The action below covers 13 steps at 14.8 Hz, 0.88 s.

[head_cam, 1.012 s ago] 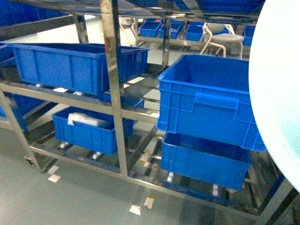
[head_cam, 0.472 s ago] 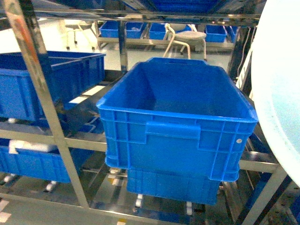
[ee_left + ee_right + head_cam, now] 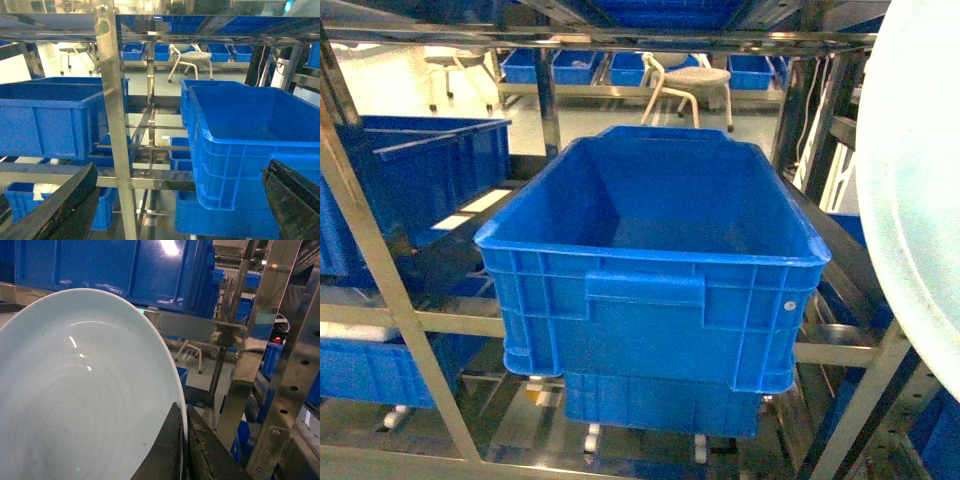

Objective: Place blue tray on left shelf second layer neatly

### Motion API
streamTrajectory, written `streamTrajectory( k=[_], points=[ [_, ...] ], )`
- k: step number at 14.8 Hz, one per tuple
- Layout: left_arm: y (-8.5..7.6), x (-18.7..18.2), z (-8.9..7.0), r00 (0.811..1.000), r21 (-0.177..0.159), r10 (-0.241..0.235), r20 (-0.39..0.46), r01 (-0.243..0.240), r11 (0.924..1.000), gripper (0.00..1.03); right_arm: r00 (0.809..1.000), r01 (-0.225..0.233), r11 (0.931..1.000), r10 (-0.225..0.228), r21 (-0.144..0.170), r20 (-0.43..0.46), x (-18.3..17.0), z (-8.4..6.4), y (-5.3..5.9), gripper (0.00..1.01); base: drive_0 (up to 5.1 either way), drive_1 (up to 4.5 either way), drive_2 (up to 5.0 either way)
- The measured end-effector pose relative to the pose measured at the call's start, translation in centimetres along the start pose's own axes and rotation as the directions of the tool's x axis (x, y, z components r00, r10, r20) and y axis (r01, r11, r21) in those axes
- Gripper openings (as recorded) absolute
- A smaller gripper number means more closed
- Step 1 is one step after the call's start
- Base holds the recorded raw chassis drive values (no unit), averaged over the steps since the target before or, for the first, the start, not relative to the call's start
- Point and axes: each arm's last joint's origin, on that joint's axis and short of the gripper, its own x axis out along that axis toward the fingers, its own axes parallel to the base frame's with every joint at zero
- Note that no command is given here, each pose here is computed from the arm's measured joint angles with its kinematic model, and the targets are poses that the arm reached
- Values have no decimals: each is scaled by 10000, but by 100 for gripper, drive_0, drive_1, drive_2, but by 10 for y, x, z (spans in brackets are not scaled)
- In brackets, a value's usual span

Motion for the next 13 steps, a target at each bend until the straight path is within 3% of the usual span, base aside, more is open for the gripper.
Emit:
streamTrajectory(
  k=[13],
  points=[
    [0,0,0,10000,0,0,0,0,10000,98,10000,4,10000,-4,-4,0,0,0,0,2,0,0,0]
  ],
)
